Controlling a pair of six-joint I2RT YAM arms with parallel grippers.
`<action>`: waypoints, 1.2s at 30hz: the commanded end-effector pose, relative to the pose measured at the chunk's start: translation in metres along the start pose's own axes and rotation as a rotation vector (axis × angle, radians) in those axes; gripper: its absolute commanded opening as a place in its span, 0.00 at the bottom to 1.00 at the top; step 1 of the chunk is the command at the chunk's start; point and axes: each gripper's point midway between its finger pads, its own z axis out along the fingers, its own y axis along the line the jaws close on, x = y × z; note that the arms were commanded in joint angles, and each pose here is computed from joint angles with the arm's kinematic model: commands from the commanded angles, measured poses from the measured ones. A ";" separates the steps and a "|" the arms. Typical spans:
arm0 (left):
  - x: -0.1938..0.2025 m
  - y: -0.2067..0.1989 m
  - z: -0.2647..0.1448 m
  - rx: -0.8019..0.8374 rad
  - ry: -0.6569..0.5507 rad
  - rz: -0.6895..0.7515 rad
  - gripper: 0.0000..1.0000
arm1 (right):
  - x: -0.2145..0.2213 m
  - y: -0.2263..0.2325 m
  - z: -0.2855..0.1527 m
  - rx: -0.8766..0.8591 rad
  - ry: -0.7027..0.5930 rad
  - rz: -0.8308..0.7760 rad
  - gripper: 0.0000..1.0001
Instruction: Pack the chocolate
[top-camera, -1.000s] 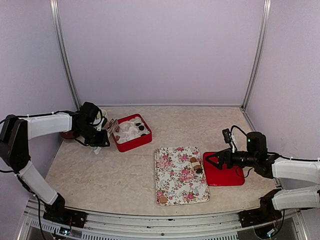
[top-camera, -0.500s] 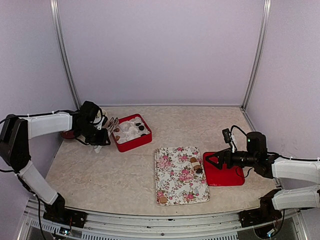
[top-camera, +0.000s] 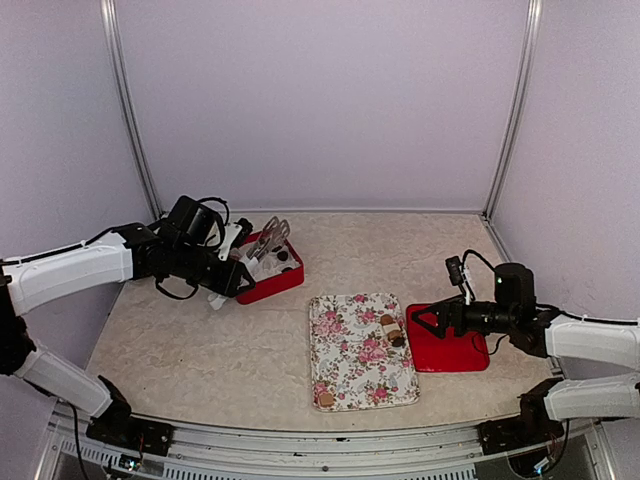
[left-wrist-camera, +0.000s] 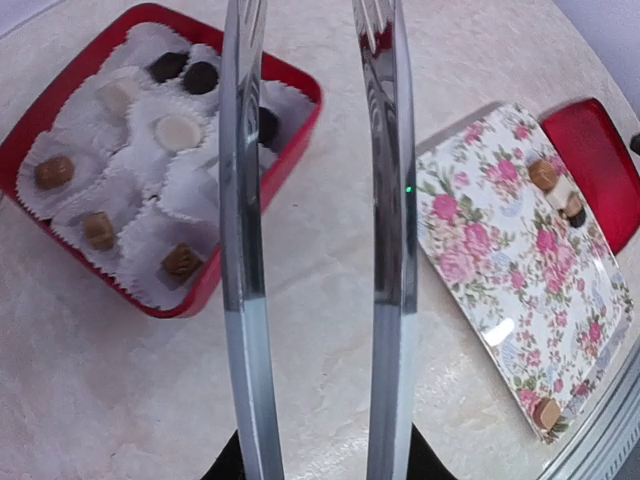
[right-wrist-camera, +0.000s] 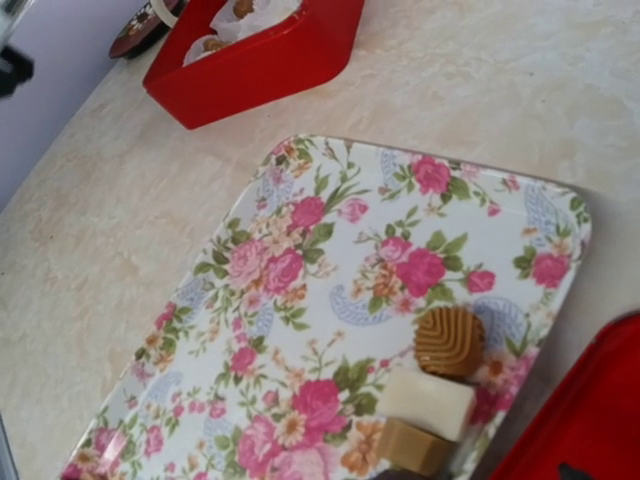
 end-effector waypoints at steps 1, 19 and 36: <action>0.007 -0.051 0.004 0.119 -0.016 0.148 0.32 | -0.010 0.009 -0.003 -0.015 -0.013 -0.012 1.00; 0.082 -0.150 0.101 0.155 0.227 0.403 0.34 | -0.012 0.009 -0.008 0.003 -0.031 0.009 1.00; 0.080 -0.145 0.139 0.084 0.284 0.430 0.46 | -0.007 0.004 -0.006 0.015 -0.021 0.014 1.00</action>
